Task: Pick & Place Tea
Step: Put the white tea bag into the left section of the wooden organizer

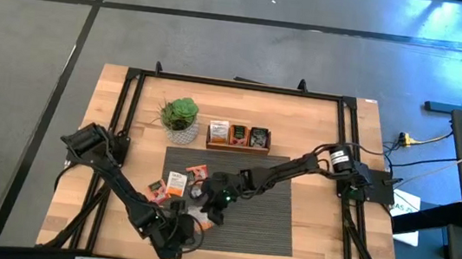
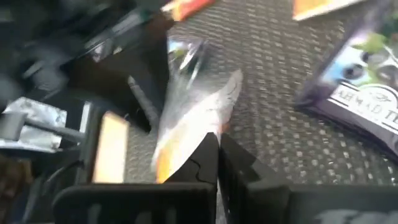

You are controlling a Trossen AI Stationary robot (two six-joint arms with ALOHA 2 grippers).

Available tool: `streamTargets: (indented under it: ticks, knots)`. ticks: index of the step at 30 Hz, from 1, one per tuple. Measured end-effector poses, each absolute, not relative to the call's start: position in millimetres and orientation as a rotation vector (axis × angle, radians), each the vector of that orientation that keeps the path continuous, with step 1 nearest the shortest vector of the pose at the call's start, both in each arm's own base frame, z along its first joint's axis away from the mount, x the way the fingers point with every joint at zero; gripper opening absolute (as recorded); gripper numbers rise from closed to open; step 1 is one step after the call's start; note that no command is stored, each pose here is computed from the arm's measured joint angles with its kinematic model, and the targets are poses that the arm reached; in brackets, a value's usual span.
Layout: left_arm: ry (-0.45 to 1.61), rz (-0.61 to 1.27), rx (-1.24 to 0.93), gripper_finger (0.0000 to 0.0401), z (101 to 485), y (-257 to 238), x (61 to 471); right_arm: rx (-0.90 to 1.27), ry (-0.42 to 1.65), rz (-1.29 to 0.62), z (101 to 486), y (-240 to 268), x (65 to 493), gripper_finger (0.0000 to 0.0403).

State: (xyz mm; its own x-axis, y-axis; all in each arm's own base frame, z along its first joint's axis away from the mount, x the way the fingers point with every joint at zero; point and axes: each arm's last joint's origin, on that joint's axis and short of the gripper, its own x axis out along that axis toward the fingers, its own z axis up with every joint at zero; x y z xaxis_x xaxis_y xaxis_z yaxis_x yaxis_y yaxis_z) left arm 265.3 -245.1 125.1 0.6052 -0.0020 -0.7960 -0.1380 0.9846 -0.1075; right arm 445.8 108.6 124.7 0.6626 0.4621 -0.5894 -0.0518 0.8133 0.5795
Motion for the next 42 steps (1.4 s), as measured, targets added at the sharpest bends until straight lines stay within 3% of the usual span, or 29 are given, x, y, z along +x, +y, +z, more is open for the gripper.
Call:
streamTargets:
  ticks: [4, 13, 17, 26, 35, 42]
  knots:
    - [0.837, 0.039, -0.161, 0.0125, 146.8, -251.2, 263.4, 0.490, 0.749, 0.314, 162.5, 100.5, 439.3, 0.0004]
    - [0.648, 0.049, -0.116, 0.0125, 174.0, -258.2, 258.5, 0.166, 0.706, 0.032, 264.1, 76.4, 384.3, 0.0004]
    - [0.618, 0.065, -0.128, 0.0125, 174.7, -265.7, 250.0, 0.116, 0.605, -0.029, 287.7, 64.2, 359.7, 0.0004]
    - [0.534, 0.117, -0.107, 0.0125, 177.5, -275.2, 237.2, 0.056, 0.233, -0.132, 242.0, 11.3, 332.3, 0.0003]
    - [0.532, 0.155, -0.116, 0.0125, 177.8, -265.4, 248.5, 0.079, 0.307, -0.188, 190.2, -45.5, 350.9, 0.0003]
    - [0.545, 0.180, -0.127, 0.0125, 177.4, -254.8, 259.6, 0.059, 0.284, -0.217, 175.6, -63.9, 361.2, 0.0004]
